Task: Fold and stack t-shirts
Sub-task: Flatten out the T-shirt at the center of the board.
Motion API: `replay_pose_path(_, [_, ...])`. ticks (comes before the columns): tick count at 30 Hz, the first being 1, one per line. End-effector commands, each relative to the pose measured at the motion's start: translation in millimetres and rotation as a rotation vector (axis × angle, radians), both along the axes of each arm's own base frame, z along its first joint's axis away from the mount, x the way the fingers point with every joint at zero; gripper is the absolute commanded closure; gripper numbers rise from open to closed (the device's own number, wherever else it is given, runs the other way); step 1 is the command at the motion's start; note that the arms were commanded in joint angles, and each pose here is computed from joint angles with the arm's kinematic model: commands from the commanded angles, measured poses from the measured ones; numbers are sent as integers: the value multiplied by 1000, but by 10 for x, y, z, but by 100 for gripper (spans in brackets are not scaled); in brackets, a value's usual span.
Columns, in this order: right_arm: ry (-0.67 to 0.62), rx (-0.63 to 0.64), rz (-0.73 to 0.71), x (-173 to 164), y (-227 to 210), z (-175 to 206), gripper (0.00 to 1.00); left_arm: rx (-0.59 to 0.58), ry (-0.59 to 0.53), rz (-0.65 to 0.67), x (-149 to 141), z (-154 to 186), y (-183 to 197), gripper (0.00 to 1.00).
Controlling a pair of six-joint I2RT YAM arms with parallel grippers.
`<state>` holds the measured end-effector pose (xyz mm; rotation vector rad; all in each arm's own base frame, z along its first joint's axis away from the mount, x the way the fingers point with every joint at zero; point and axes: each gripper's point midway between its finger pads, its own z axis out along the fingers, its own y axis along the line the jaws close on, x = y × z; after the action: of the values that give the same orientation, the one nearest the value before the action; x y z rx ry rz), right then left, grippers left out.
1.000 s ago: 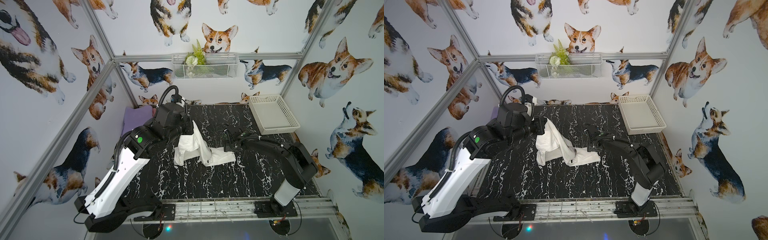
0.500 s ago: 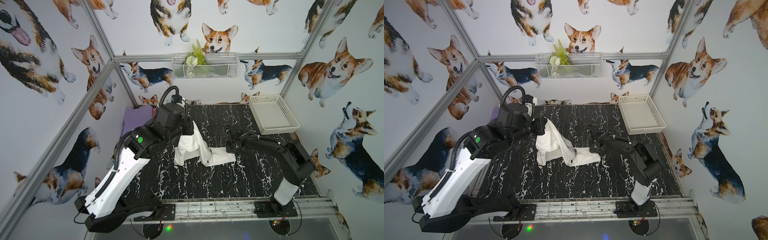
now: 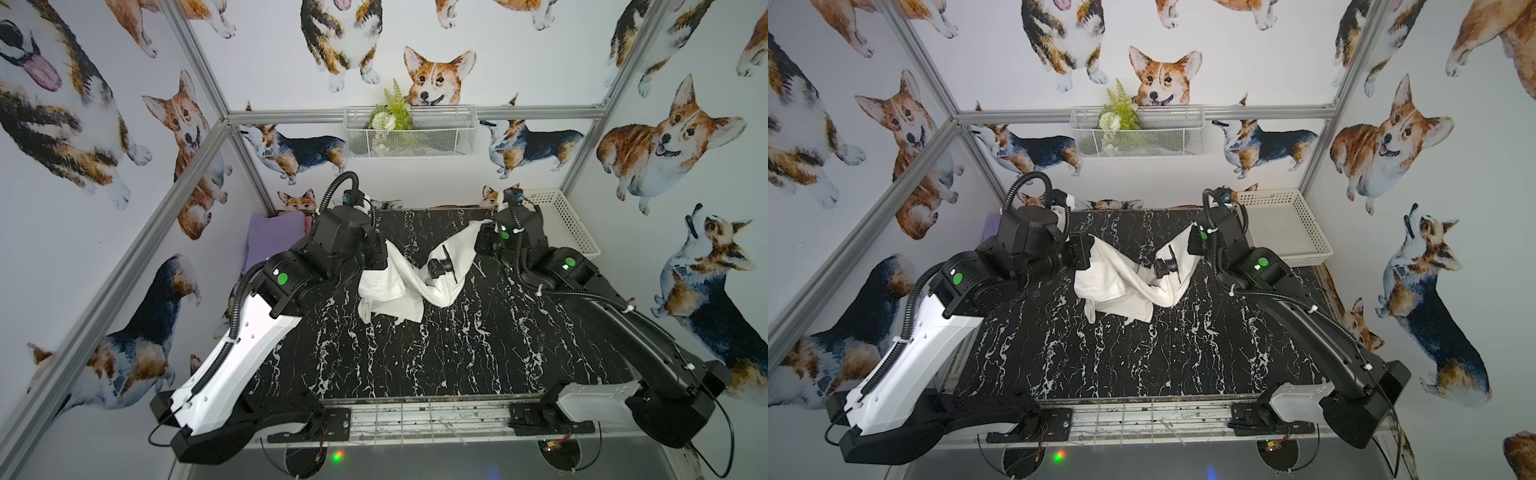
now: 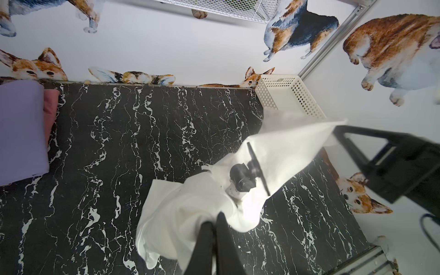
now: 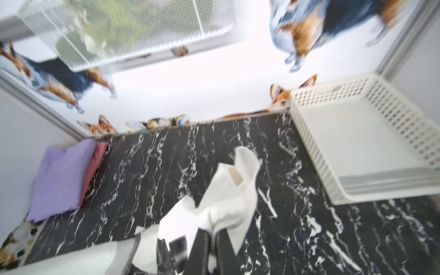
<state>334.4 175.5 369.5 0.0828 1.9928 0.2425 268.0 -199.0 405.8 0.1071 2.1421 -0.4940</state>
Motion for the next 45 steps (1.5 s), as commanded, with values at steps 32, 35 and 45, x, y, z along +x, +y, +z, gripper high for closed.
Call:
replay_pose_path(32, [296, -563, -415, -413, -440, -914, 7, 166, -208, 29, 34, 948, 340, 100])
replay_pose_path(35, [337, -580, -384, -375, -274, -1113, 6, 170, -194, 18, 64, 896, 287, 100])
replay_pose_path(45, [423, -78, 144, -1038, 638, -2059, 31, 232, -154, 73, 217, 562, 278, 100])
